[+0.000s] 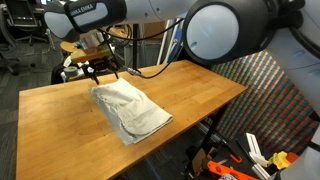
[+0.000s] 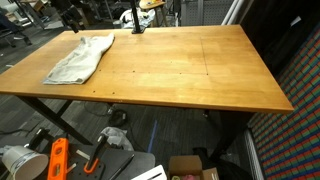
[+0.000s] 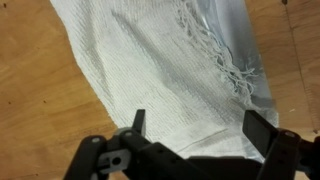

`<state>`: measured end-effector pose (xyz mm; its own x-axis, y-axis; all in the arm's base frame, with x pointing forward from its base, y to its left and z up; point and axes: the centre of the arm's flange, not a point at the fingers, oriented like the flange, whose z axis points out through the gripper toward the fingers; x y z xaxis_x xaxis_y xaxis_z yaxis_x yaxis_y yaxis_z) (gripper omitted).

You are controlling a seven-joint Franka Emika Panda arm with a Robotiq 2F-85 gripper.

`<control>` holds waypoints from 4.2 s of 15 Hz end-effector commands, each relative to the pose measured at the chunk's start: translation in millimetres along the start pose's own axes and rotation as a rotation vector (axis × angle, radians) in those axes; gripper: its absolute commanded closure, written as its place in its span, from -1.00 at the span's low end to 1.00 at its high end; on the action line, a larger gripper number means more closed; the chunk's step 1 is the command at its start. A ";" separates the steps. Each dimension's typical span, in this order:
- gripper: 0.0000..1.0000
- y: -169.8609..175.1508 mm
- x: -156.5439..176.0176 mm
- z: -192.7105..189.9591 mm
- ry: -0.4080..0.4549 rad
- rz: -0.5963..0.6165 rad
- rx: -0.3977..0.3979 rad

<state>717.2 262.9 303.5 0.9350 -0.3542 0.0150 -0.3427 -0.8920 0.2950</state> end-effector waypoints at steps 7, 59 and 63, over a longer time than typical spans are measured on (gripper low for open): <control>-1.00 -16.6 91.7 0.5 -0.102 0.415 0.034; -1.00 58.9 176.7 93.5 -0.164 0.939 -0.003; -1.00 61.6 170.7 93.4 -0.182 0.895 -0.013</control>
<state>773.4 110.9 225.3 0.2707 -0.9546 0.1244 -0.9428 -0.2367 0.2345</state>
